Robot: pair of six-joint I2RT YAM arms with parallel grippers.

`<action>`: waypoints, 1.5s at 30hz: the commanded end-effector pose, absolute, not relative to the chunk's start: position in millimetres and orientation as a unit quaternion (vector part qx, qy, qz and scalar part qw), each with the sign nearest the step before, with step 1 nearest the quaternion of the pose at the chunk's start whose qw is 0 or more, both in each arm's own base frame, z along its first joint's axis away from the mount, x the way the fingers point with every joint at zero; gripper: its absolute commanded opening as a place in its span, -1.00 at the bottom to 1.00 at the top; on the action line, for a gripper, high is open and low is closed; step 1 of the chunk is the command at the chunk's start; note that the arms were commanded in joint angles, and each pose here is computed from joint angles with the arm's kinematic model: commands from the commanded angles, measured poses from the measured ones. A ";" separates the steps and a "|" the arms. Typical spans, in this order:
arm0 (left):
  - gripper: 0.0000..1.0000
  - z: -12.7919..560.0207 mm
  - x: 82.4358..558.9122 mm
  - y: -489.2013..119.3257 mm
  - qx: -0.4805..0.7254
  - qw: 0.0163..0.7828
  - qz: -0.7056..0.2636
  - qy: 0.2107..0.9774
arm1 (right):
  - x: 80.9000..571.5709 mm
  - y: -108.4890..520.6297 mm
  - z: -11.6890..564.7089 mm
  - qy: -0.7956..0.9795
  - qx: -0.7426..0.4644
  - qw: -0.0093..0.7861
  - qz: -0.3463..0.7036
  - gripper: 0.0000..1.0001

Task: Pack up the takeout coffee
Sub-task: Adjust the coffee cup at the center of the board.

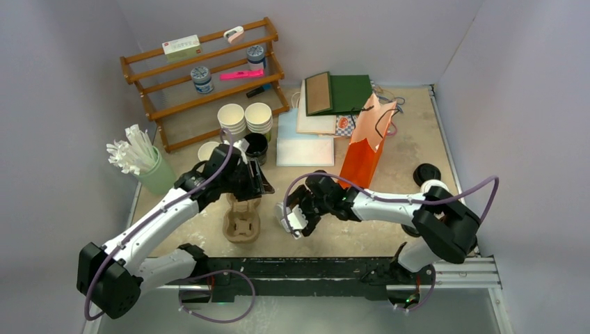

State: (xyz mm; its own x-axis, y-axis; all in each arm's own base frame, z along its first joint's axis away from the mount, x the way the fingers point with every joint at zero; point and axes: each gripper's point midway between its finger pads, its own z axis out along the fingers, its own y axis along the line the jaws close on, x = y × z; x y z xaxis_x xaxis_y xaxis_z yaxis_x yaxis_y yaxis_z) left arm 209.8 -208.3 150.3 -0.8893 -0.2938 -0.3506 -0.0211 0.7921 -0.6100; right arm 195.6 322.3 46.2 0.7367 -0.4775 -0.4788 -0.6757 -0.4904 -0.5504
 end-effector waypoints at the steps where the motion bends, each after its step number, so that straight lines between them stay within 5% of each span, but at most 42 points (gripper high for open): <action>1: -0.01 162.9 212.0 -200.9 -0.086 0.244 -0.307 0.916 | 189.5 339.2 79.3 0.365 -0.808 0.425 0.182 0.58; 18: -0.06 235.0 230.3 -185.6 -0.082 0.308 -0.273 0.908 | 234.2 351.4 181.1 0.468 -0.421 0.705 0.326 0.58; 26: -0.06 219.4 227.5 -195.6 -0.065 0.277 -0.282 0.916 | 228.0 350.6 157.7 0.467 -0.383 0.713 0.357 0.48; 45: -0.20 166.0 231.1 -254.3 0.021 0.173 -0.352 0.920 | 221.7 340.4 116.1 0.497 -0.417 0.687 0.327 0.61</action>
